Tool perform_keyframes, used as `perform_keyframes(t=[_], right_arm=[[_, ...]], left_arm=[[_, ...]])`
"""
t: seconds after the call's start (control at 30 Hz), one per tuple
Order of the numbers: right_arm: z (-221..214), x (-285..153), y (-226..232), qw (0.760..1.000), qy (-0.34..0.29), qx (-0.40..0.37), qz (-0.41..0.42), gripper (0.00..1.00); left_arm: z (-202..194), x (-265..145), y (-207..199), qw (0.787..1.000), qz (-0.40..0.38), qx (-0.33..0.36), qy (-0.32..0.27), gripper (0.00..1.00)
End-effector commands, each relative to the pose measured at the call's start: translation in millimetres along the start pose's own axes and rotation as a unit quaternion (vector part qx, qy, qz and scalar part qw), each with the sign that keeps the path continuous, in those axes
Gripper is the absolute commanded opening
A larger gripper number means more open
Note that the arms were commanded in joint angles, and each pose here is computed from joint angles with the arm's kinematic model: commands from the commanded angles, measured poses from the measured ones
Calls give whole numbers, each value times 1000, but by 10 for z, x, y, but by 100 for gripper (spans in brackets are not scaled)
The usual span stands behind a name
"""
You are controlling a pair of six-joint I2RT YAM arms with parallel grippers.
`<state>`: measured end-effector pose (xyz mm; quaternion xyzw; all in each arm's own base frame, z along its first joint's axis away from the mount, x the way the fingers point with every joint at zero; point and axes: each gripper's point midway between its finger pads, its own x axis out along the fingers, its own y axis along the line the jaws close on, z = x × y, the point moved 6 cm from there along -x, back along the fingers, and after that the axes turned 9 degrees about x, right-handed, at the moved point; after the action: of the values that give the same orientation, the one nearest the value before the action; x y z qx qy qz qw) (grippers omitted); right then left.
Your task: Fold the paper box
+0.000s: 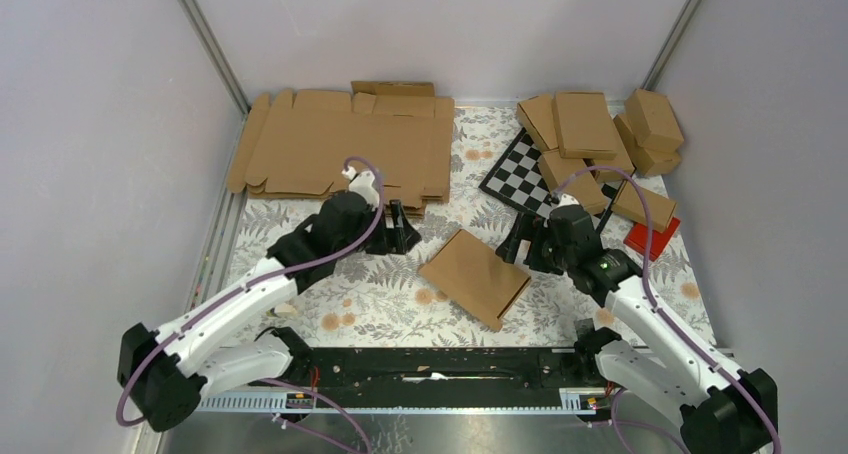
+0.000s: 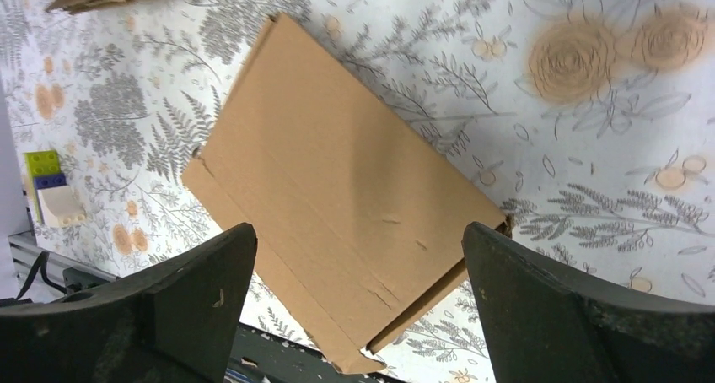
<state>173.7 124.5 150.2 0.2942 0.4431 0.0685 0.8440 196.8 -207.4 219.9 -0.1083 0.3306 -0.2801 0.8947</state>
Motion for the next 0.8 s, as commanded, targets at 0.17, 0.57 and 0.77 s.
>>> perform_keyframes(t=[0.17,0.57,0.77], right_arm=[[29,-120,265,987,31,-121,102,100],[-25,542,86,985,120,-123,13,63],[36,622,-15,987,89,-131,-22,56]], left_arm=[[-651,-289,22,992,-67,-72,74,98],[-1289,-430,-117,968,-136,-133,162,55],[-1570,-276,-252,963,-146,-140,176,42]])
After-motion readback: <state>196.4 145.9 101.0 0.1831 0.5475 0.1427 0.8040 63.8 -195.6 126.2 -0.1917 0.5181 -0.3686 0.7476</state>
